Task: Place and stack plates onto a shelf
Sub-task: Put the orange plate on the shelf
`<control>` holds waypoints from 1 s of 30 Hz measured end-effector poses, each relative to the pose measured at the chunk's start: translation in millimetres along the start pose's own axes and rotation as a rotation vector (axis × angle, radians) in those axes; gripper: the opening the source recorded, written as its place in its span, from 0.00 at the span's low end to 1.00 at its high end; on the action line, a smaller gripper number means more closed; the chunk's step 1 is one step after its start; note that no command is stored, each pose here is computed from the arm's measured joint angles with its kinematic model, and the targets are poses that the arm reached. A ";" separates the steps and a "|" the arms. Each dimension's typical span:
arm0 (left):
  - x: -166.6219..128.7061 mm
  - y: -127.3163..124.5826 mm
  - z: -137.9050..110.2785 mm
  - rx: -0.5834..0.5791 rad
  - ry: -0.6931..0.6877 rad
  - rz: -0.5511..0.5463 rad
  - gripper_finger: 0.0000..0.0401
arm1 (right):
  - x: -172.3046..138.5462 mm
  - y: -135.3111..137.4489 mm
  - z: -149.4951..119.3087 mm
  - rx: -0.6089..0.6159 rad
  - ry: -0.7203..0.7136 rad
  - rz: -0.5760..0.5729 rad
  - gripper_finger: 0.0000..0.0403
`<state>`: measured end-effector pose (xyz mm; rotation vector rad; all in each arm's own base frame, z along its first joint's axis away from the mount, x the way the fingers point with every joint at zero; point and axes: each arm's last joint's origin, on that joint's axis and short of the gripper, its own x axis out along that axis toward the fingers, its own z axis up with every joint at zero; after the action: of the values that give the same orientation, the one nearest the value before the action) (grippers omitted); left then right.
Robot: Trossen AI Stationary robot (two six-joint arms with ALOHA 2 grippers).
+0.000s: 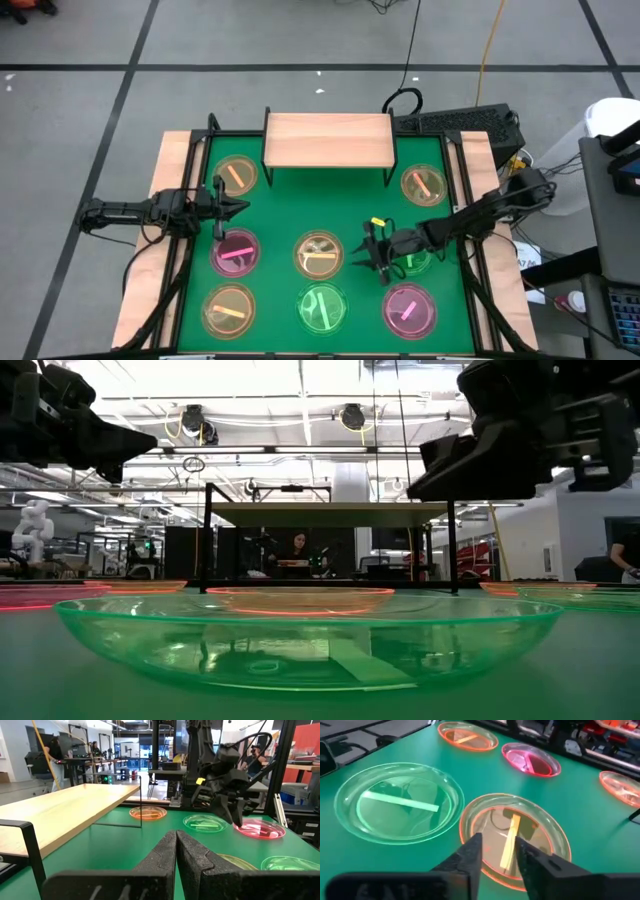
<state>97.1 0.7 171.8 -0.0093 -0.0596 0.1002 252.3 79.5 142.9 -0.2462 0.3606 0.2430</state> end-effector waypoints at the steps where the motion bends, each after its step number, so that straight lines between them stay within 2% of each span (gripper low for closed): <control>1: 0.0 0.0 0.1 0.000 0.000 0.000 0.05 | 2.3 0.4 -0.7 -0.003 0.003 0.000 0.30; 7: 0.0 0.0 0.0 0.000 0.000 0.000 0.05 | 28.9 2.6 2.6 -0.019 0.096 0.017 0.40; 13: 0.0 0.0 0.0 0.000 0.000 0.000 0.05 | 53.6 11.0 -7.9 -0.086 0.275 0.063 0.41; 17: 0.0 0.0 0.0 0.000 0.000 0.000 0.05 | 55.6 11.5 -10.7 -0.106 0.285 0.063 0.40; 22: 0.0 0.0 0.0 0.000 0.000 0.000 0.05 | 55.1 8.8 -12.0 -0.127 0.316 -0.033 0.40; 30: 0.0 0.0 0.1 0.000 0.000 0.000 0.05 | 53.8 9.1 -15.7 -0.148 0.357 -0.024 0.40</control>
<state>97.1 0.8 171.9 -0.0093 -0.0599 0.1005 293.6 93.9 106.7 -0.4413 0.6935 0.2014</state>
